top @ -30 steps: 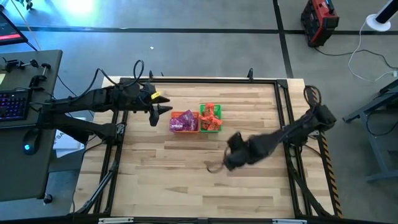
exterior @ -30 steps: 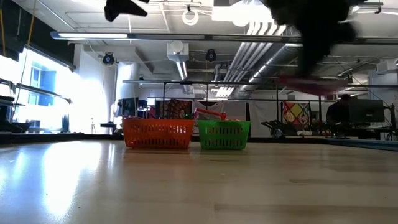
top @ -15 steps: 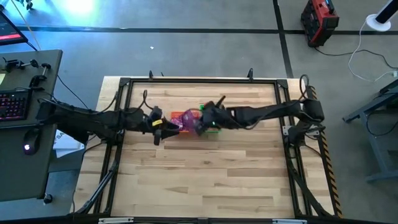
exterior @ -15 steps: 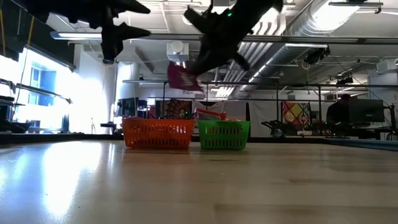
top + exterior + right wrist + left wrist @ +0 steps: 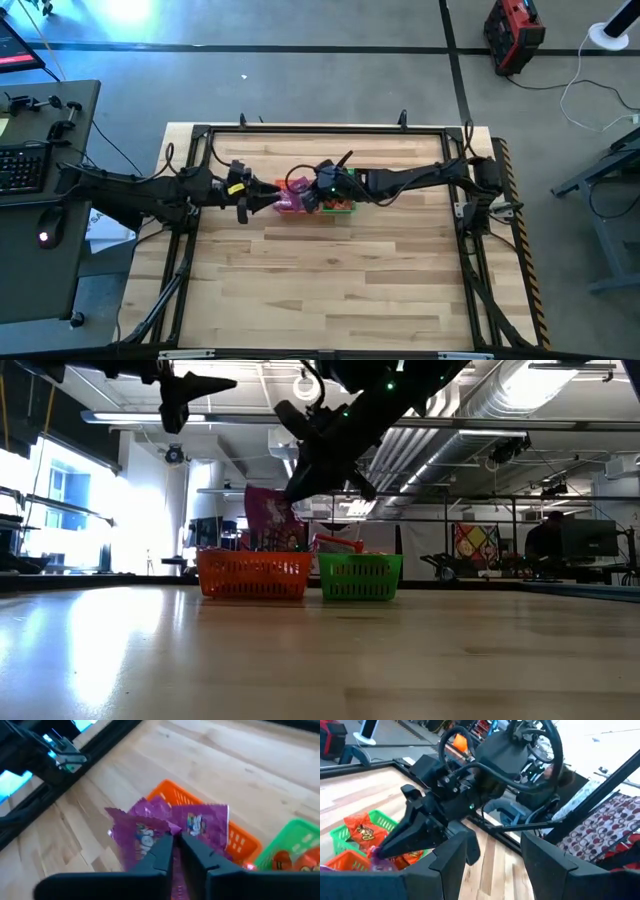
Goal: Sort candy by brand, put in halloween buckets
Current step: Put the violet candy into the orange bin, then return to Home Position
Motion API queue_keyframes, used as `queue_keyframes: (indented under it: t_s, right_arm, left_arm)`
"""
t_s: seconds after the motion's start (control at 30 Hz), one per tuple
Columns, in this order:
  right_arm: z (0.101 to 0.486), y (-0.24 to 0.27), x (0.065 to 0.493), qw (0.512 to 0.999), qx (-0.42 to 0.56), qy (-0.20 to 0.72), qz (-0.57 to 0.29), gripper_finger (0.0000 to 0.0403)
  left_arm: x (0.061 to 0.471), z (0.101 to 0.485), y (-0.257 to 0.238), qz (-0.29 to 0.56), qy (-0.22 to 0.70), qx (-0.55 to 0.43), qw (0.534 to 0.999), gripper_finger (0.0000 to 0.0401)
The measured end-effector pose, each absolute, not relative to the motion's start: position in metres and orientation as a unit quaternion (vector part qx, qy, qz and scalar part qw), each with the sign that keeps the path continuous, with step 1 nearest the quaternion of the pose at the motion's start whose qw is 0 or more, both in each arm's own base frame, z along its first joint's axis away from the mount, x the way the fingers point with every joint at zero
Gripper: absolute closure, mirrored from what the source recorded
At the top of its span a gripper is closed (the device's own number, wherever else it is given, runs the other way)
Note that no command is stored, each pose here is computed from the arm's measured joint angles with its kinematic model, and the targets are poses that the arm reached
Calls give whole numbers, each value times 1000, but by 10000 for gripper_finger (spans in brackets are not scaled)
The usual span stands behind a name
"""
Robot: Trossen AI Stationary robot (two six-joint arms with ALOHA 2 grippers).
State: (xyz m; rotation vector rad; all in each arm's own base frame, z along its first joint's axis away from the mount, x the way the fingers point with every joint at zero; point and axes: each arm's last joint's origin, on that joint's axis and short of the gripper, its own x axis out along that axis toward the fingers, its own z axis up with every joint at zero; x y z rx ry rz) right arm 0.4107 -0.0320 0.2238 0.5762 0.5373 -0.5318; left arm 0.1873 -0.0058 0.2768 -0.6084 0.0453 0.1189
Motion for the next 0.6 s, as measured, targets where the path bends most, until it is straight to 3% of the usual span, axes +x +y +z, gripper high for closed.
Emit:
queue_keyframes:
  t_s: [0.1, 0.37, 0.6]
  right_arm:
    - [226, -32, 412, 895, 270, 250, -251, 346]
    - [230, -33, 410, 897, 272, 257, -236, 184]
    - [291, -36, 375, 917, 246, 229, -217, 158]
  left_arm:
    - [187, 277, -5, 60, 22, -299, 952, 222]
    - [183, 281, -5, 55, 12, -294, 954, 222]
    - [147, 299, 1, 64, -35, -242, 967, 222]
